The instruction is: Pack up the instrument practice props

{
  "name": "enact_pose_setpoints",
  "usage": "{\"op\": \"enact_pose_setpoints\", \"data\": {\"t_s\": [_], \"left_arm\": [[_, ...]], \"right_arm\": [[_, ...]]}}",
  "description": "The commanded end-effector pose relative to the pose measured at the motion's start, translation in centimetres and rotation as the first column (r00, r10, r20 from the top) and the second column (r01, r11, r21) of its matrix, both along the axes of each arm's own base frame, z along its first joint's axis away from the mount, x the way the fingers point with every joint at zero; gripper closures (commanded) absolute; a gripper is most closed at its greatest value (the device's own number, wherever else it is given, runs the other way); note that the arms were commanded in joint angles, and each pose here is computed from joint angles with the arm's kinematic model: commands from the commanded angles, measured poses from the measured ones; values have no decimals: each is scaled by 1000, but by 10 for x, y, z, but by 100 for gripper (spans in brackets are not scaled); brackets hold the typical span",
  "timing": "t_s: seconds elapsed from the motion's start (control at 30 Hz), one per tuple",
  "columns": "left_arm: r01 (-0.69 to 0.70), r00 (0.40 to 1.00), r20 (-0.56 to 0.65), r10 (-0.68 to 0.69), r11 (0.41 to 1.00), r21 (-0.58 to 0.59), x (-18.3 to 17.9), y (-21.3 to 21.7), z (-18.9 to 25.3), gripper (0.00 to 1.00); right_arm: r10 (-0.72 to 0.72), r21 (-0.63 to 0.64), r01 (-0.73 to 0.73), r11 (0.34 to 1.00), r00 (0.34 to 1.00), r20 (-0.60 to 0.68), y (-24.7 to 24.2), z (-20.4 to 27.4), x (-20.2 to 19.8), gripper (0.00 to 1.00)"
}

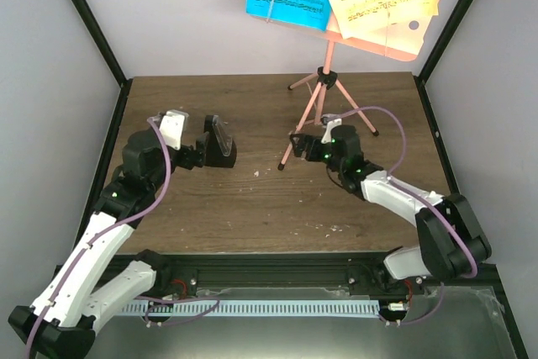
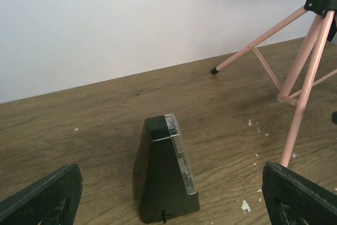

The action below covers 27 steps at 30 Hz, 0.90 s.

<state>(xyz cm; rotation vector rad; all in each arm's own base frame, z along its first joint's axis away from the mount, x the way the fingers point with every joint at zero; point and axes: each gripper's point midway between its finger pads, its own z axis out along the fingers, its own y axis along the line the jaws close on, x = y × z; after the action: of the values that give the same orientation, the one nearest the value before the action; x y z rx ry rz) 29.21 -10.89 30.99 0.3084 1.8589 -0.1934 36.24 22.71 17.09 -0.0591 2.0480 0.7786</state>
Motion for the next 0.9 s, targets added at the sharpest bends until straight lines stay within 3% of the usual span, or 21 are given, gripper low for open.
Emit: {"op": "enact_pose_setpoints", "data": {"t_s": [0.0,0.2,0.47,0.87], "left_arm": [[11,1000,-8,-11,1000,-6,3,-3,-2,5],[46,999,-23,-46,999,-17,1,-9,-5,5],[44,999,-25,-44,999,-14,1,-9,-5,5],[47,999,-24,-47,999,-14,1,-9,-5,5]], "right_arm": [[-56,1,56,998,994,-89,-34,-2,8,0],[-16,31,18,999,999,-38,-37,29,21,2],[-7,71,6,997,1000,14,-24,49,53,16],[-51,103,48,993,999,21,-17,34,89,40]]}}
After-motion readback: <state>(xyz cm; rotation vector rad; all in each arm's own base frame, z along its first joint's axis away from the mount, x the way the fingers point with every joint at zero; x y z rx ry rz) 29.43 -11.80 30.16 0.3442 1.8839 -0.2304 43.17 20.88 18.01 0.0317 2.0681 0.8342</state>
